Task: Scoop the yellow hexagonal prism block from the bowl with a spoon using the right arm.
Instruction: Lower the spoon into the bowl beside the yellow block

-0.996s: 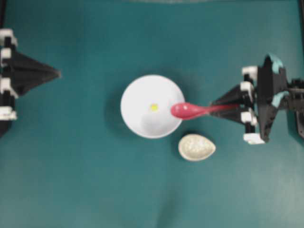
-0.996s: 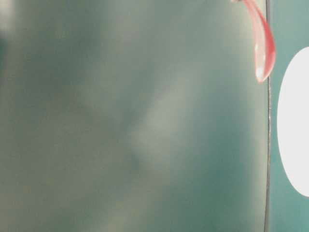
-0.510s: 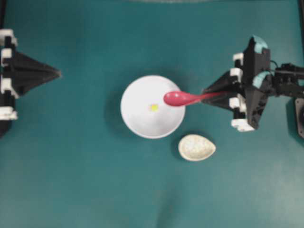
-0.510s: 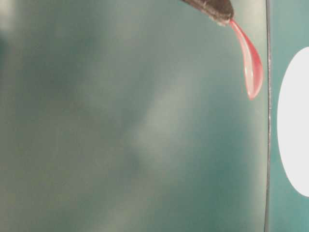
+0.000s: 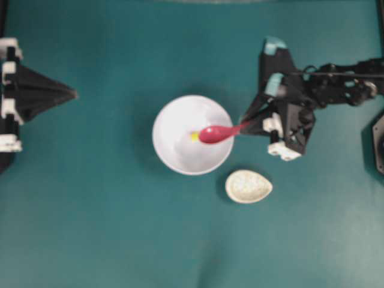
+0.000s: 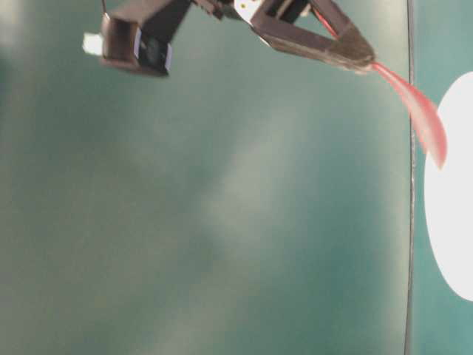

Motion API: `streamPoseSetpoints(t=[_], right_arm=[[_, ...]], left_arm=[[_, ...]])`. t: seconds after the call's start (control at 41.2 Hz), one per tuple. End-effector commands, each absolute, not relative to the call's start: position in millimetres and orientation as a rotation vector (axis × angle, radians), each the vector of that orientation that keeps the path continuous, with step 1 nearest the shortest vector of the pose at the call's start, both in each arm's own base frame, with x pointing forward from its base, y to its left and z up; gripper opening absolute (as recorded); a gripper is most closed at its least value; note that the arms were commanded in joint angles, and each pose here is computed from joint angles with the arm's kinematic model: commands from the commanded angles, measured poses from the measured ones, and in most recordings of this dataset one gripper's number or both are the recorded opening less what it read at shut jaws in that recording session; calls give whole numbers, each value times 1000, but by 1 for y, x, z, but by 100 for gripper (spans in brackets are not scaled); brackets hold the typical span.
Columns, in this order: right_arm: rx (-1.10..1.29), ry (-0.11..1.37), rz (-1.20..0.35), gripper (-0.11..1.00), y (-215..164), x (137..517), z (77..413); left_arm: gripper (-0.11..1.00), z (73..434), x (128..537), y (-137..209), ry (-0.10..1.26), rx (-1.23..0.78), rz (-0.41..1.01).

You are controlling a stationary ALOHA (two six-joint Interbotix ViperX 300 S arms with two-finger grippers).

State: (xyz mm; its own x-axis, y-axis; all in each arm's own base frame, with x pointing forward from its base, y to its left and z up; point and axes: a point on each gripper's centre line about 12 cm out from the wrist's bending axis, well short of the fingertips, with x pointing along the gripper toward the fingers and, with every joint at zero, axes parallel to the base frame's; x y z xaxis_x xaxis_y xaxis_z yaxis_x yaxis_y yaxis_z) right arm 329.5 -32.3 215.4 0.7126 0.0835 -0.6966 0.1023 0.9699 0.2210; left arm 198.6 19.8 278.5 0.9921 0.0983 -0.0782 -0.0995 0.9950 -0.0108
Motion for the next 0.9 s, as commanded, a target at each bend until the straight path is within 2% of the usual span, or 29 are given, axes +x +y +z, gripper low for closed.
streamPoseSetpoints(t=[0.0,0.243,0.559,0.875], right_arm=[[253,784,8,24,-34,339,226],[221,869,48,24,-35,355,221],[208,963,14,24,-43,363,217],[214,985,-26,24,-47,363,216]], left_arm=[[5,290,201,21,50,-10,102],[5,289,201,21,53,-12,102],[5,289,201,21,56,-9,102],[5,289,201,21,57,3,101]])
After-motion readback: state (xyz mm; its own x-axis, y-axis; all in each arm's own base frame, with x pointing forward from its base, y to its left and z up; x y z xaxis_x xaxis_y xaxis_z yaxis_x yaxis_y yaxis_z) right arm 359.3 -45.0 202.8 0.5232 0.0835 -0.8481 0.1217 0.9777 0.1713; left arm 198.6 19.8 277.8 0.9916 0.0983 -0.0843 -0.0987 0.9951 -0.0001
